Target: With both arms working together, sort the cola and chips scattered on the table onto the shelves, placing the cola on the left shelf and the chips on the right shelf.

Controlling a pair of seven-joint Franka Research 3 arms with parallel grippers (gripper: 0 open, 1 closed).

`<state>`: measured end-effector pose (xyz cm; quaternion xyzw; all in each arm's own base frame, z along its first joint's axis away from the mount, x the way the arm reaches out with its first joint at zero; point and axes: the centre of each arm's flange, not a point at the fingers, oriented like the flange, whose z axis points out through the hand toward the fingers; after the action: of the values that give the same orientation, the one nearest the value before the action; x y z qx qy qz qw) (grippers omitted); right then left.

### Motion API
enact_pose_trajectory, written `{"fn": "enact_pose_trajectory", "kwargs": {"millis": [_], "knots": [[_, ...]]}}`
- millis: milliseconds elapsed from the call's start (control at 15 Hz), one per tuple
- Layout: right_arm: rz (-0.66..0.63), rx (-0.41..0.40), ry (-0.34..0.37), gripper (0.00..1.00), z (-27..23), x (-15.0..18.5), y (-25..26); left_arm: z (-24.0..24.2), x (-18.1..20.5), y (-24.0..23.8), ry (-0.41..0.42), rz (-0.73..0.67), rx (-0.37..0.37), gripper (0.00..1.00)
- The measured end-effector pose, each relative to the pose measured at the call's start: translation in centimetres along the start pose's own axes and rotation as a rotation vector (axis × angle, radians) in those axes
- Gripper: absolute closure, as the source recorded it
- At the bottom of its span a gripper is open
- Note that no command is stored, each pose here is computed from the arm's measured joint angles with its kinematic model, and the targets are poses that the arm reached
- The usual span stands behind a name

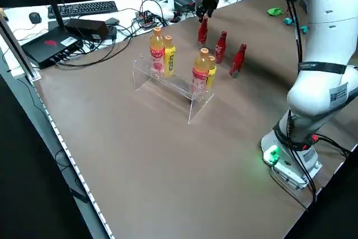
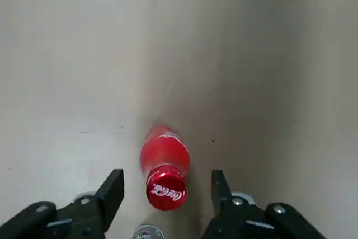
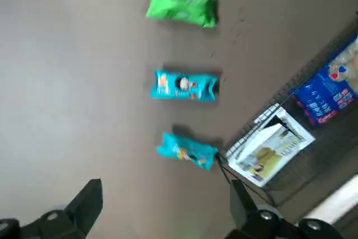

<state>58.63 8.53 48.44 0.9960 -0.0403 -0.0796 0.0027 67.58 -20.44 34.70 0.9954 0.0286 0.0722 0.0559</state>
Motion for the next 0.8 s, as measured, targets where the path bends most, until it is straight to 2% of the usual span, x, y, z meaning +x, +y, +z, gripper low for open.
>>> {"fn": "enact_pose_trajectory", "kwargs": {"millis": [267,333,467,533,800], "knots": [[0.350,0.018,0.039,0.00,4.3,3.6,-0.8,0.6,0.0,-0.1,-0.002,-0.013,0.000,0.38],[0.427,0.026,0.053,0.01,5.6,4.5,-1.1,0.7,0.0,-0.1,-0.002,-0.020,0.000,0.44],[0.596,0.038,0.066,0.02,8.3,6.2,-1.7,0.7,0.1,0.0,0.005,-0.024,-0.003,0.45],[0.677,0.041,0.068,0.04,9.5,6.9,-1.9,0.6,0.1,0.0,0.009,-0.024,-0.004,0.45],[0.972,0.073,0.122,0.13,12.9,9.3,-1.9,0.7,0.0,0.2,0.009,-0.021,-0.005,0.56]]}}
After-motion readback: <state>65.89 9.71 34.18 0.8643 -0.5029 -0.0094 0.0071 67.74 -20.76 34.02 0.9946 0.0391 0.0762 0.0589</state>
